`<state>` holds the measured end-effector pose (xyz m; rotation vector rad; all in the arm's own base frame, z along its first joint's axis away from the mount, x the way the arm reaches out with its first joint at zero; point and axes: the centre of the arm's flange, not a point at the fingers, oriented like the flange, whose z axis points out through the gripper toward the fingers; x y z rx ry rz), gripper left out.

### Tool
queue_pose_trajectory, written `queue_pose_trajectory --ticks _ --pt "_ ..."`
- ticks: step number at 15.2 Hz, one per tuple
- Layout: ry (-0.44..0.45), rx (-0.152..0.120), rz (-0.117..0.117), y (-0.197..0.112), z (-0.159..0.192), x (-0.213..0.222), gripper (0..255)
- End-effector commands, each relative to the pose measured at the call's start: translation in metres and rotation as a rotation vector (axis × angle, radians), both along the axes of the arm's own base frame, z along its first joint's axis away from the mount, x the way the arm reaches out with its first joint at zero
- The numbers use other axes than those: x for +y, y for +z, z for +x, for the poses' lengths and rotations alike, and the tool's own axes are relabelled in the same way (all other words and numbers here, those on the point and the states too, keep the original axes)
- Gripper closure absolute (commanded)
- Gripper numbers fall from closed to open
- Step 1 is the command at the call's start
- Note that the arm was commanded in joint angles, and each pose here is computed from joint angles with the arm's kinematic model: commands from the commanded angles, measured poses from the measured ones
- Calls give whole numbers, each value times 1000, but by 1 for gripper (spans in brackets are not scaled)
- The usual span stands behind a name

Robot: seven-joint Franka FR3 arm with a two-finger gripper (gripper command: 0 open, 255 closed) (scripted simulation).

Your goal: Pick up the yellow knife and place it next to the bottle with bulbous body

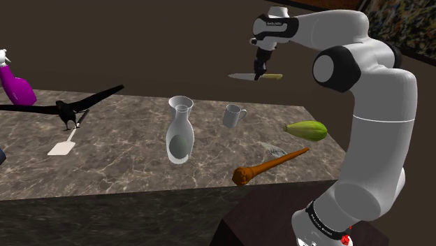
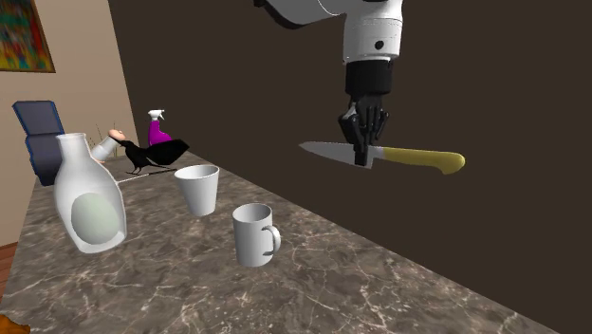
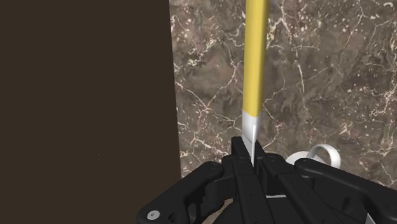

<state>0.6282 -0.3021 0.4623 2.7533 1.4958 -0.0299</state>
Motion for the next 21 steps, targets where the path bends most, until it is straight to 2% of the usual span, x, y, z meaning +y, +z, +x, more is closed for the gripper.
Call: queue_pose_trajectory --ticks 1,21 --pt "0 0 0 10 0 0 255" --pt "0 0 0 116 0 0 255"
